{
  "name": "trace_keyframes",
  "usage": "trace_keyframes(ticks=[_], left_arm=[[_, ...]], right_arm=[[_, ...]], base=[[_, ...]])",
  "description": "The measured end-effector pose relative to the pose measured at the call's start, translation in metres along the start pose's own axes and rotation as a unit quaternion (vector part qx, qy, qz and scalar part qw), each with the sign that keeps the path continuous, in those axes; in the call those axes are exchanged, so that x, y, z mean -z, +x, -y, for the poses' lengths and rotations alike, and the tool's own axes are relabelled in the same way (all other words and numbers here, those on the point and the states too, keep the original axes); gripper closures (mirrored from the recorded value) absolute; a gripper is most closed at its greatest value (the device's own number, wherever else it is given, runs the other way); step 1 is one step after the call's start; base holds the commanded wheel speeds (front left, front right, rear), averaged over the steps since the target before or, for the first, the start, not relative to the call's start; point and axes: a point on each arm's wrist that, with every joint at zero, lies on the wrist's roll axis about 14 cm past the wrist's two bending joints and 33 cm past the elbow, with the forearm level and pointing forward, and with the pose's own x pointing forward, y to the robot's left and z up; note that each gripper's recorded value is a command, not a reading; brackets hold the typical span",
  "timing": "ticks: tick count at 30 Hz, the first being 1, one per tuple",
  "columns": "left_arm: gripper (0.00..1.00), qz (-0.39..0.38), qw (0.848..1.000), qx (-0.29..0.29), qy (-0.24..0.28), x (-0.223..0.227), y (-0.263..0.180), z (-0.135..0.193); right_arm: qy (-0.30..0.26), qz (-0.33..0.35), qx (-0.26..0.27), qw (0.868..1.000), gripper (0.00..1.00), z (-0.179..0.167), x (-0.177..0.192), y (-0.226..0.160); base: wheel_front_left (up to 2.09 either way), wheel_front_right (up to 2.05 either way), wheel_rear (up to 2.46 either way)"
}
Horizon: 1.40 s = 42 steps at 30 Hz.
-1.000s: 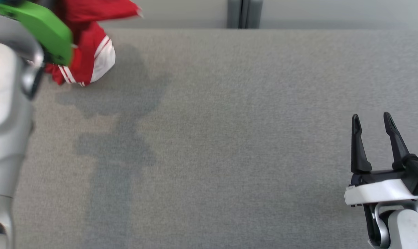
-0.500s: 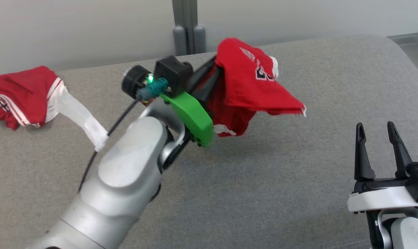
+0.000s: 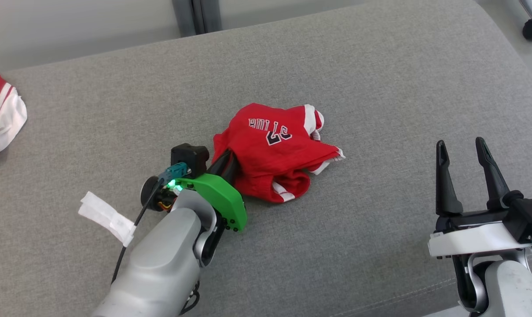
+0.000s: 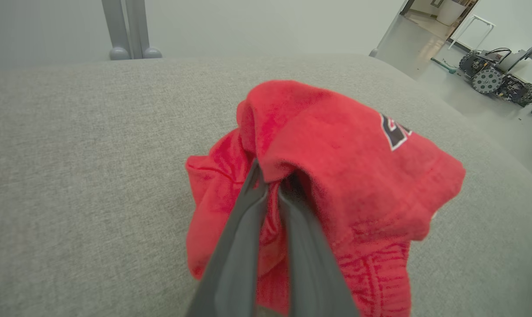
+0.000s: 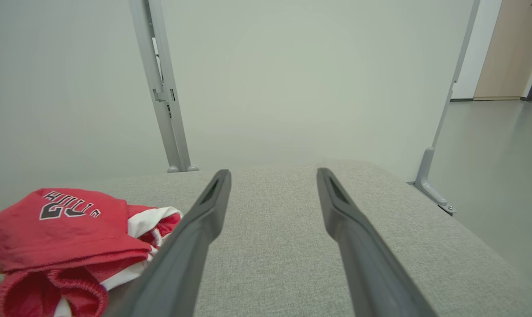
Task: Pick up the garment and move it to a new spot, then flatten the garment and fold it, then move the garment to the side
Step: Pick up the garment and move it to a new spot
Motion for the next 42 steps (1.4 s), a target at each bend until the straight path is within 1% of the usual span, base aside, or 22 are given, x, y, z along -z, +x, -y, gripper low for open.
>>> trace_keyframes(ticks=[1,3,4,5,6,7,8,11,15,18,23,28,33,36,42], left_arm=[[1.0,-0.007,1.0,-0.009,-0.005,0.006,0.0,-0.004],[0.7,-0.026,0.999,-0.028,-0.01,0.019,0.0,-0.015],[0.57,-0.03,0.999,-0.035,-0.014,0.022,-0.001,-0.019],[0.51,-0.034,0.998,-0.042,-0.016,0.025,-0.001,-0.023],[0.23,-0.036,0.998,-0.047,-0.017,0.026,-0.002,-0.026],[0.02,-0.036,0.998,-0.051,-0.019,0.027,-0.004,-0.028],[0.0,-0.036,0.998,-0.053,-0.02,0.026,-0.005,-0.029],[0.0,-0.022,0.998,-0.059,-0.024,0.017,-0.007,-0.032],[0.0,0.013,0.998,-0.058,-0.022,-0.007,-0.01,-0.03],[0.0,0.038,0.998,-0.056,-0.01,-0.023,-0.014,-0.028],[0.0,0.065,0.996,-0.062,0.01,-0.037,-0.031,-0.028],[0.0,0.091,0.992,-0.083,0.022,-0.048,-0.053,-0.036],[0.0,0.128,0.985,-0.112,0.019,-0.059,-0.083,-0.045],[0.0,0.155,0.978,-0.137,0.019,-0.067,-0.104,-0.052],[0.0,0.188,0.961,-0.201,0.022,-0.063,-0.151,-0.069]], right_arm=[[-0.001,-0.003,0.001,1.0,0.0,0.0,0.002,0.0],[-0.001,-0.01,0.002,1.0,0.0,0.001,0.006,0.0],[-0.002,-0.011,0.003,1.0,0.0,0.002,0.007,0.0],[-0.001,-0.012,0.002,1.0,0.0,0.001,0.008,0.0],[-0.001,-0.011,0.001,1.0,0.0,0.0,0.008,0.001],[-0.001,-0.011,-0.001,1.0,0.0,-0.001,0.008,0.002],[-0.001,-0.011,-0.002,1.0,0.0,-0.002,0.008,0.002],[0.0,-0.007,-0.009,1.0,0.0,-0.006,0.006,0.004],[0.002,-0.001,-0.018,1.0,0.0,-0.013,0.003,0.006],[0.001,0.003,-0.024,1.0,0.0,-0.016,0.0,0.007],[0.002,0.012,-0.033,0.999,0.0,-0.022,-0.006,0.005],[0.004,0.023,-0.046,0.999,0.0,-0.031,-0.014,0.003],[0.009,0.031,-0.061,0.998,0.0,-0.041,-0.02,-0.001],[0.013,0.032,-0.07,0.997,0.0,-0.047,-0.022,-0.005],[0.021,0.024,-0.083,0.996,0.0,-0.055,-0.018,-0.012]], base=[[0.0,0.0,0.0],[0.0,0.0,0.0],[0.0,0.0,0.0],[0.0,0.0,0.0],[0.0,0.0,0.0],[0.0,0.0,0.0],[0.0,0.0,0.0],[0.0,0.0,0.0],[0.0,0.0,0.0],[0.0,0.0,0.0],[0.0,0.0,0.0],[0.0,0.0,0.0],[0.0,0.0,0.0],[0.0,0.0,0.0],[0.0,0.0,0.0]])
